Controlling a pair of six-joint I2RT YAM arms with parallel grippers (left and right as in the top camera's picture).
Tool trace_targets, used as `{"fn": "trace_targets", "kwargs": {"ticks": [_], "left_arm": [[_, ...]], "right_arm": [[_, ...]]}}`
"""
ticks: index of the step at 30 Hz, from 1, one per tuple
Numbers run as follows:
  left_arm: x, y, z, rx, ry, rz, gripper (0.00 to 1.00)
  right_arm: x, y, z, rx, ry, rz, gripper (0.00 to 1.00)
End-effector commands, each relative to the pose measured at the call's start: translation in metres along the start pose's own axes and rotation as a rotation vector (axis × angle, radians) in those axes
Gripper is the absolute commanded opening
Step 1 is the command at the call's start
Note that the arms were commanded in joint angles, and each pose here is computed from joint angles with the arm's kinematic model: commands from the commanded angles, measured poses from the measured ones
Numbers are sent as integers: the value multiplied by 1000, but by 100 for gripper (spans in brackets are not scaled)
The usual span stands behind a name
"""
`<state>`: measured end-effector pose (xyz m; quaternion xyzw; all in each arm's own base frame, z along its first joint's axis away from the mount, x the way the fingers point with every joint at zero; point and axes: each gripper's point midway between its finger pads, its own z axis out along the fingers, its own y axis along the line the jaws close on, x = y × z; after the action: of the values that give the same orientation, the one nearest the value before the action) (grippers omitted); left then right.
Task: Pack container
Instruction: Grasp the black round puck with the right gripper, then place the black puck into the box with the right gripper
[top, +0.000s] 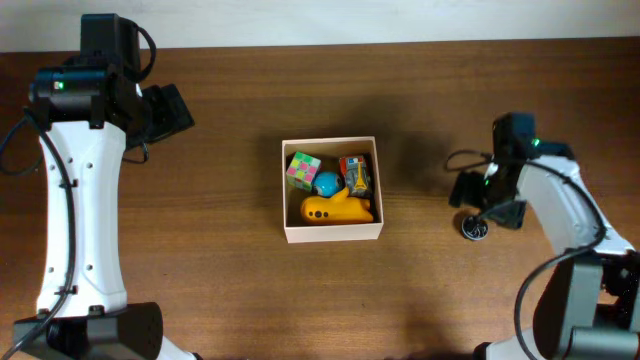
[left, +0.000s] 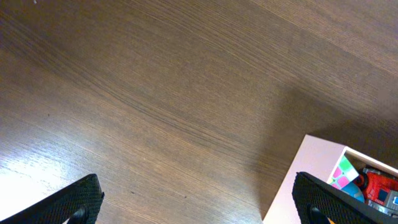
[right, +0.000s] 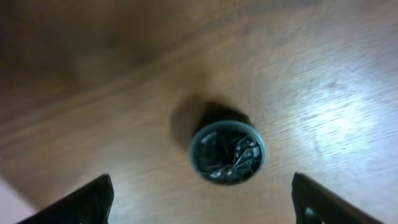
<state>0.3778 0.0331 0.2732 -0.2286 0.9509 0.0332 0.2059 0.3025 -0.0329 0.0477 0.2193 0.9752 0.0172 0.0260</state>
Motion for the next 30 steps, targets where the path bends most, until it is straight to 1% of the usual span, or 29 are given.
{"fn": "trace_targets", "kwargs": {"ticks": [1,5,9,12,13,14,16,18,24,27,30], "left_arm": [[-3,2,-6,0,-20,2,99],[-3,2,-6,0,-20,2,99],[-3,2,-6,0,-20,2,99],[-3,2,-6,0,-21,3,99],[-3,2,-6,0,-21,2,99],[-3,2,-6,0,-20,2,99],[-3,2,-6,0,-20,3,99],[-3,2,-6,0,-20,2,99],[-3,2,-6,0,-21,3,99],[-3,2,-6,0,-20,2,99],[-3,2,-6,0,-20,2,99]], "right_arm": [[11,-10,20,-4,26,16,86],[20,-17,39,1,52,38,85],[13,-14,45,-12,25,19,84],[7,-12,45,-23,1,18,70],[7,-12,45,-23,0,18,62],[7,-12,45,-23,0,18,58],[7,-12,45,-22,1,18,54],[7,-12,45,-22,1,18,51],[8,-4,41,-65,12,16,49],[5,7,27,-113,7,7,49],[1,19,1,-128,-18,-35,48]]}}
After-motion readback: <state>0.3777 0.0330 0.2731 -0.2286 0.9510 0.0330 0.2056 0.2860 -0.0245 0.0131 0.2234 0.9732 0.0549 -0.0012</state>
